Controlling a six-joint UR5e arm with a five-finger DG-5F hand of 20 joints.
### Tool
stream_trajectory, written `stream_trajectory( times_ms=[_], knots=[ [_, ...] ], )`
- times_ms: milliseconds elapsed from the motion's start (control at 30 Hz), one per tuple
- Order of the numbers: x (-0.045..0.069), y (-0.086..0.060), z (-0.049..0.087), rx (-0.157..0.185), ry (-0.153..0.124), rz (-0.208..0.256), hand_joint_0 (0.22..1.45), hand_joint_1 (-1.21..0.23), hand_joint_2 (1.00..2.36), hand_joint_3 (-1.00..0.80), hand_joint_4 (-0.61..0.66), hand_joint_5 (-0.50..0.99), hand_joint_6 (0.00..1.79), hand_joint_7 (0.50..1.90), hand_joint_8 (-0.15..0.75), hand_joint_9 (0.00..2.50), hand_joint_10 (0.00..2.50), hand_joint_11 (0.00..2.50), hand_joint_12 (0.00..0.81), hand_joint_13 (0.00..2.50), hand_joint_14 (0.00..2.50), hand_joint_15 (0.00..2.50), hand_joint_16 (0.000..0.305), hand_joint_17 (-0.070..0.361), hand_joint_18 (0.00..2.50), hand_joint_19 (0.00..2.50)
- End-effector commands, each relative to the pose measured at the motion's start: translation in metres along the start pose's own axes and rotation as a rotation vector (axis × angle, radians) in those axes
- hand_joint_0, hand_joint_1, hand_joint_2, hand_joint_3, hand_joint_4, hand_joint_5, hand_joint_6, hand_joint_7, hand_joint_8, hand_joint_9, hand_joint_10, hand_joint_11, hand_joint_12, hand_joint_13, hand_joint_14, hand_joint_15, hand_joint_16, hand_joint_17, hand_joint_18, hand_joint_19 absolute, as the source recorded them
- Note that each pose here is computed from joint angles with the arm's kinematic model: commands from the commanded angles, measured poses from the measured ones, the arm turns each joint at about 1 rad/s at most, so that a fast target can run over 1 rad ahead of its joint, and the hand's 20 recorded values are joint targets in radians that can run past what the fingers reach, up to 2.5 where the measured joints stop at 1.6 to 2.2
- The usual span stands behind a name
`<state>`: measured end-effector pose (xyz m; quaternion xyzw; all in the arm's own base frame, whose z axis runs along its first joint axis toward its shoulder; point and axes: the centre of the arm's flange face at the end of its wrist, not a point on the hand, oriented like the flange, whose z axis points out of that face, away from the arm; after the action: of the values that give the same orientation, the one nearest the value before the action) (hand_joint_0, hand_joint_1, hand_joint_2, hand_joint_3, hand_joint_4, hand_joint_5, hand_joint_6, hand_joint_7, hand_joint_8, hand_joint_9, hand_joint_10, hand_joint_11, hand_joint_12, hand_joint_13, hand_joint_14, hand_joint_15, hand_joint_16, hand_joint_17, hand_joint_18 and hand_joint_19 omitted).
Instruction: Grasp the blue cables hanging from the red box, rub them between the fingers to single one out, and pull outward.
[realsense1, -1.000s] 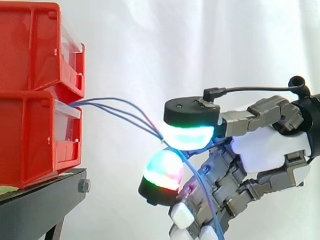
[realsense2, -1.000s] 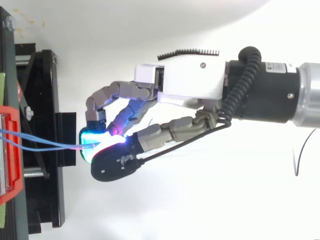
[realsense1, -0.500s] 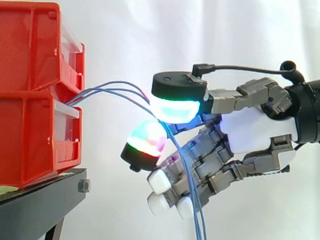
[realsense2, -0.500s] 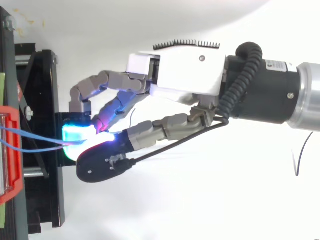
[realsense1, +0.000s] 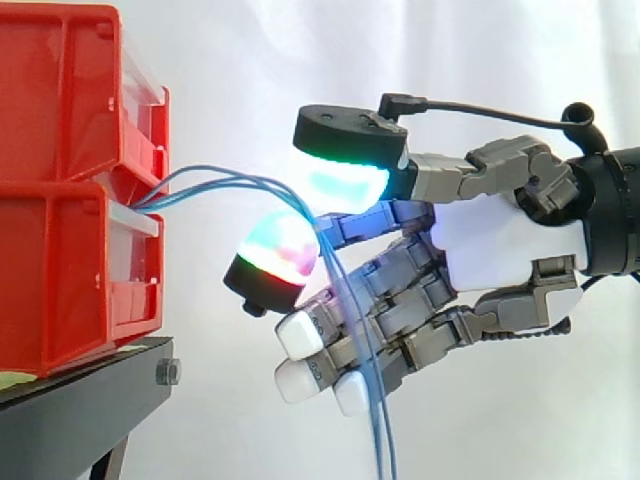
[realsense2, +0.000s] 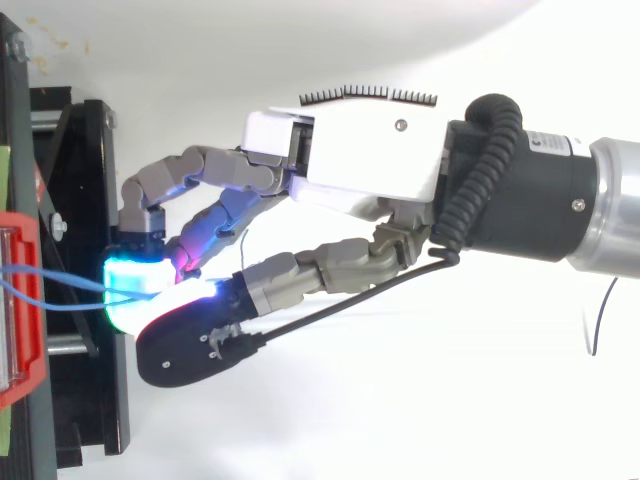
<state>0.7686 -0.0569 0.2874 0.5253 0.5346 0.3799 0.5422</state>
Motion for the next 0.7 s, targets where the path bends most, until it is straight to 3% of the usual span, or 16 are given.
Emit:
stream_trajectory(
  times_ms=[0, 167, 333, 433, 567, 667],
  knots=[
    [-0.001, 0.001, 0.000, -0.001, 0.000, 0.002, 0.50, -0.61, 1.00, -0.49, 0.24, -0.14, 0.66, 1.13, 0.319, 0.81, 0.01, 0.34, 0.370, 0.72, 0.01, 0.31, 0.051, 0.115, 0.60, 0.55],
    [-0.003, -0.001, 0.000, 0.006, 0.003, 0.005, 0.52, -0.63, 1.00, -0.45, 0.23, -0.13, 0.66, 1.15, 0.314, 0.80, 0.01, 0.33, 0.363, 0.71, 0.01, 0.31, 0.049, 0.111, 0.59, 0.56],
    [0.000, -0.004, -0.004, 0.039, 0.045, -0.009, 0.55, -0.66, 1.01, -0.41, 0.22, -0.13, 0.65, 1.17, 0.304, 0.79, 0.01, 0.34, 0.355, 0.71, 0.01, 0.32, 0.048, 0.108, 0.58, 0.56],
    [0.000, -0.006, -0.006, 0.050, 0.050, -0.013, 0.57, -0.69, 1.01, -0.38, 0.21, -0.14, 0.66, 1.16, 0.301, 0.79, 0.01, 0.34, 0.351, 0.71, 0.01, 0.31, 0.047, 0.106, 0.57, 0.56],
    [0.006, -0.034, -0.013, 0.091, 0.060, -0.019, 0.60, -0.70, 1.01, -0.29, 0.19, -0.15, 0.70, 1.17, 0.299, 0.78, 0.01, 0.34, 0.346, 0.71, 0.01, 0.32, 0.046, 0.104, 0.57, 0.56],
    [0.008, -0.037, -0.012, 0.076, 0.059, 0.000, 0.62, -0.72, 1.02, -0.24, 0.18, -0.17, 0.75, 1.09, 0.290, 0.77, 0.01, 0.35, 0.347, 0.71, 0.01, 0.31, 0.046, 0.104, 0.58, 0.55]
  ],
)
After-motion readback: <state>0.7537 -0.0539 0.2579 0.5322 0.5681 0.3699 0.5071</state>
